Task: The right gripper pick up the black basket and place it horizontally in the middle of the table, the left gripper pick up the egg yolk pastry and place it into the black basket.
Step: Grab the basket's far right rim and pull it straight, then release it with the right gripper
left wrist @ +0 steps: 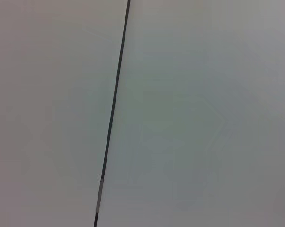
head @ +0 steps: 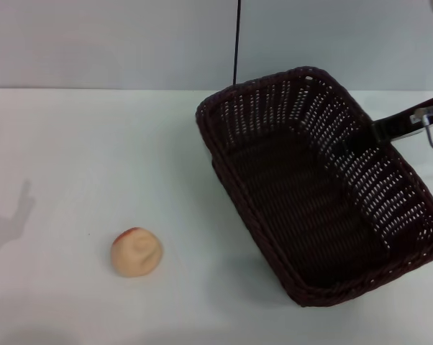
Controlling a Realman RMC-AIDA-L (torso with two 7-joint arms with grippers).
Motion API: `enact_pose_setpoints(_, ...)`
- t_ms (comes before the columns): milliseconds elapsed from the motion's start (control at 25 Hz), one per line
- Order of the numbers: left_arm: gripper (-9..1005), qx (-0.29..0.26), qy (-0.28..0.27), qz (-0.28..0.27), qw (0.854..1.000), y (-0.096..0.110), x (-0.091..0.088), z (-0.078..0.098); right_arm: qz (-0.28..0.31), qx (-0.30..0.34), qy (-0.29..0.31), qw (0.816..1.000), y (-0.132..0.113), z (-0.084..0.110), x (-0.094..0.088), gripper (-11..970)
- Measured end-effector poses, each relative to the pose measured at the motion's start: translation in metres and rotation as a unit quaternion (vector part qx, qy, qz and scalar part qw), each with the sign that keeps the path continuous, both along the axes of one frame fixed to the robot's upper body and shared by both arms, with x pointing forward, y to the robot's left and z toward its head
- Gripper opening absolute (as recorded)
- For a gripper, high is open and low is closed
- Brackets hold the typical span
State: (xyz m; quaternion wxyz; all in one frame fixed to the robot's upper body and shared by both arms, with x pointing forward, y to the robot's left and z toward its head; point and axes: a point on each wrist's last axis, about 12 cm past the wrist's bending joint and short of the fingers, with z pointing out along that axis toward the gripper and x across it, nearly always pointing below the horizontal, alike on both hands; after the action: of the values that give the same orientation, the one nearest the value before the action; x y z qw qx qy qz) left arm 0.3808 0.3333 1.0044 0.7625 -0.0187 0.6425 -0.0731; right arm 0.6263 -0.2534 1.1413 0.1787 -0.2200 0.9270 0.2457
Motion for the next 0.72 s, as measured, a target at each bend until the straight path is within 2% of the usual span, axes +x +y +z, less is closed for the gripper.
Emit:
enact_pose_setpoints(160,786,0.001,0.0,0.002,1.0,0.001,0.0,0.0,0.015,-0.007,0.004,1.0,0.008,-0.002,0.0,588)
enact_pose_setpoints(520,785,0.001,0.001,0.005,1.0,0.002,-0.003,0.0,0.026,-0.014,-0.002,1.0,0.011,0.002,0.0,402)
enact_pose_setpoints(600,784,0.001,0.001,0.005,1.0,0.002,-0.003,0.0,0.033,-0.017,-0.016,0.999,0.011,0.006,0.001,361)
enact_pose_setpoints(720,784,0.001,0.002,0.006,1.0,0.002,-0.004,-0.001,0.064,-0.009,-0.058,0.996,0.013,0.019,0.0,245)
